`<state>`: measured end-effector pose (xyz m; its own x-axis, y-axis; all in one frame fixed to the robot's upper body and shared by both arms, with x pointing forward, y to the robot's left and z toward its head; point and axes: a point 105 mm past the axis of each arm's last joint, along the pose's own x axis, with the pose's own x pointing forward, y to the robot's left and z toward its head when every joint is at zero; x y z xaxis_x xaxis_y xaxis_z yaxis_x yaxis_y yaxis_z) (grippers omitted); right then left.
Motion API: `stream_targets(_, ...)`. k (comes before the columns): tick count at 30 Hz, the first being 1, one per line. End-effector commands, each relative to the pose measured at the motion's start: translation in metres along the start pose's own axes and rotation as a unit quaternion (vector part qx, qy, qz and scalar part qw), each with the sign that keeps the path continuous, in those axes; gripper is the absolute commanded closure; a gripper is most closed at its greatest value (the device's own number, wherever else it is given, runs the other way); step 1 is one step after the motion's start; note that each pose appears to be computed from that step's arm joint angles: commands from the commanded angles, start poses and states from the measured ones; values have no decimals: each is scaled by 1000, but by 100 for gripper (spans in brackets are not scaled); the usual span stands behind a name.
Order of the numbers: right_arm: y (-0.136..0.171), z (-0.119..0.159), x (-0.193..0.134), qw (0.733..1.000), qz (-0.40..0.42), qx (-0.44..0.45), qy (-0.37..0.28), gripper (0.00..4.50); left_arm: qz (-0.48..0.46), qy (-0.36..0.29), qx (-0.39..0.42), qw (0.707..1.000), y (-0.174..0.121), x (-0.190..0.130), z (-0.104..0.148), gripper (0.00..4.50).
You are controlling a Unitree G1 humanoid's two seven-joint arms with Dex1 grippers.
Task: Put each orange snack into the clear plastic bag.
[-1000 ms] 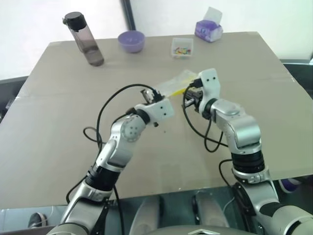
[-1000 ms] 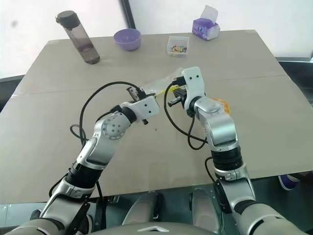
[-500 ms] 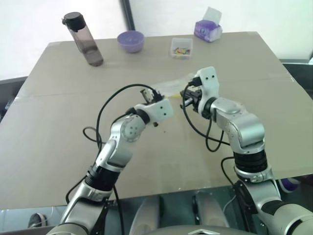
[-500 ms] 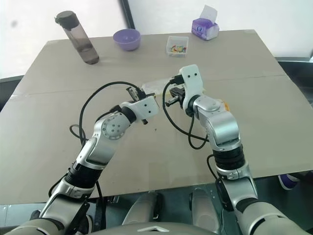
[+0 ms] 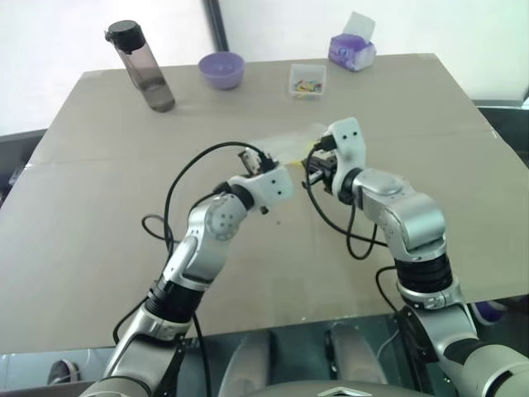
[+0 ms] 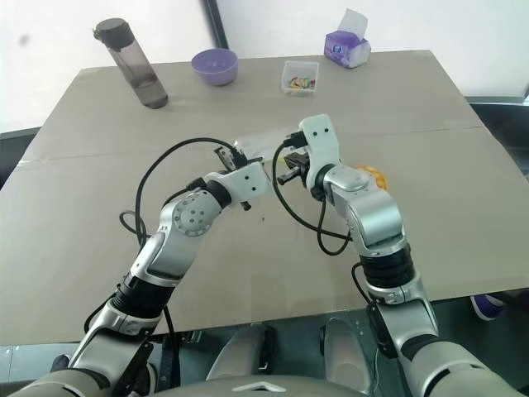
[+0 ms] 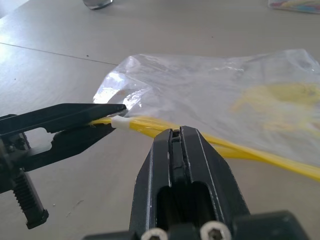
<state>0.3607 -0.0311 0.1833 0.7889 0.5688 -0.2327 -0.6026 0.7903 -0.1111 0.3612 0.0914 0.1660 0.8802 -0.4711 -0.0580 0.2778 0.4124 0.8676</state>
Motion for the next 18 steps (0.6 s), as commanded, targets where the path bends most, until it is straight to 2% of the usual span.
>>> stream_targets(1, -2, 6, -3, 1000, -6, -4, -14, 447, 24, -19, 8, 999, 14, -3, 11, 450)
stream_targets(11, 8, 9, -10, 999, 29, -6, -25, 447, 24, -13, 7, 1000, 13, -3, 8, 450)
stream_targets(18, 1, 12, -7, 999, 6, 12, -29, 447, 19, -18, 8, 1000, 12, -3, 10, 450)
